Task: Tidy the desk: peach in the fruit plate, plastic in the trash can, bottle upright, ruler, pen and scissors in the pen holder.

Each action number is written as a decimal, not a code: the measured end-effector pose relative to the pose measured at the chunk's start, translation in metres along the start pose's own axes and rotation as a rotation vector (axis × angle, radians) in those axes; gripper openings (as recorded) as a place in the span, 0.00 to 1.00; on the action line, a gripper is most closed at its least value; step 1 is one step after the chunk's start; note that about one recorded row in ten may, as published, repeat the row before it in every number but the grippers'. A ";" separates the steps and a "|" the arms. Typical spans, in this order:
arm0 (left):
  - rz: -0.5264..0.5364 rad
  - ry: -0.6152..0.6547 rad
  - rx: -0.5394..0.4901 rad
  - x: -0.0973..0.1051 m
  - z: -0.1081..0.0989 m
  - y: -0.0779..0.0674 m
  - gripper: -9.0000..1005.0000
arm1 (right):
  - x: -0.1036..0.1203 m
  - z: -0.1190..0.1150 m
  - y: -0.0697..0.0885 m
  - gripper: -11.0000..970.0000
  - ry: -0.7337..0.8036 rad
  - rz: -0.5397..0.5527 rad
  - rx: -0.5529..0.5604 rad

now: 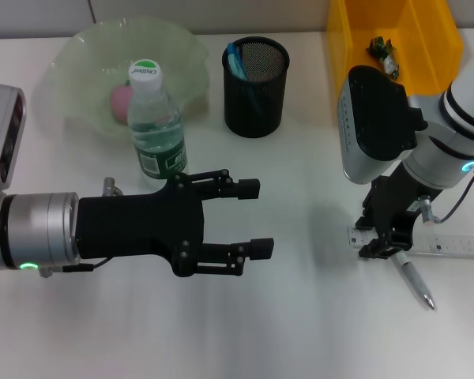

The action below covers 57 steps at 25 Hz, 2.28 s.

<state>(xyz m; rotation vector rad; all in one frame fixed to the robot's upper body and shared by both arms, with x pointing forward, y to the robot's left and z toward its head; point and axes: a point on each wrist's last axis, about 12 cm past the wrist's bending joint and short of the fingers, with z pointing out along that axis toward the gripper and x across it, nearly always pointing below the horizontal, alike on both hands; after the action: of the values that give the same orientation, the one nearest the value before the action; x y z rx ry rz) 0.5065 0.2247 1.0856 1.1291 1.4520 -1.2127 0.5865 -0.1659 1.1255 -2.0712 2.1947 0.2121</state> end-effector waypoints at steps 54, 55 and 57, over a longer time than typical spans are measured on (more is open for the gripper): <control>0.014 -0.023 0.019 -0.006 0.005 0.002 0.80 | 0.058 -0.094 -0.005 0.40 -1.255 0.432 0.352; 0.014 -0.023 0.019 -0.006 0.005 0.002 0.80 | 0.058 -0.094 -0.005 0.40 -1.255 0.432 0.352; 0.017 -0.036 0.012 -0.008 0.005 0.003 0.80 | 0.059 -0.085 -0.012 0.40 -1.351 0.453 0.363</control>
<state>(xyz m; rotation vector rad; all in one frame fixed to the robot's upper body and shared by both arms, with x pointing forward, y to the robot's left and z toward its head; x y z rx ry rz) 0.5110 0.2189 1.0924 1.1200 1.4076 -1.2249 0.5957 -0.2400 1.1980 -0.7091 1.5237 0.8513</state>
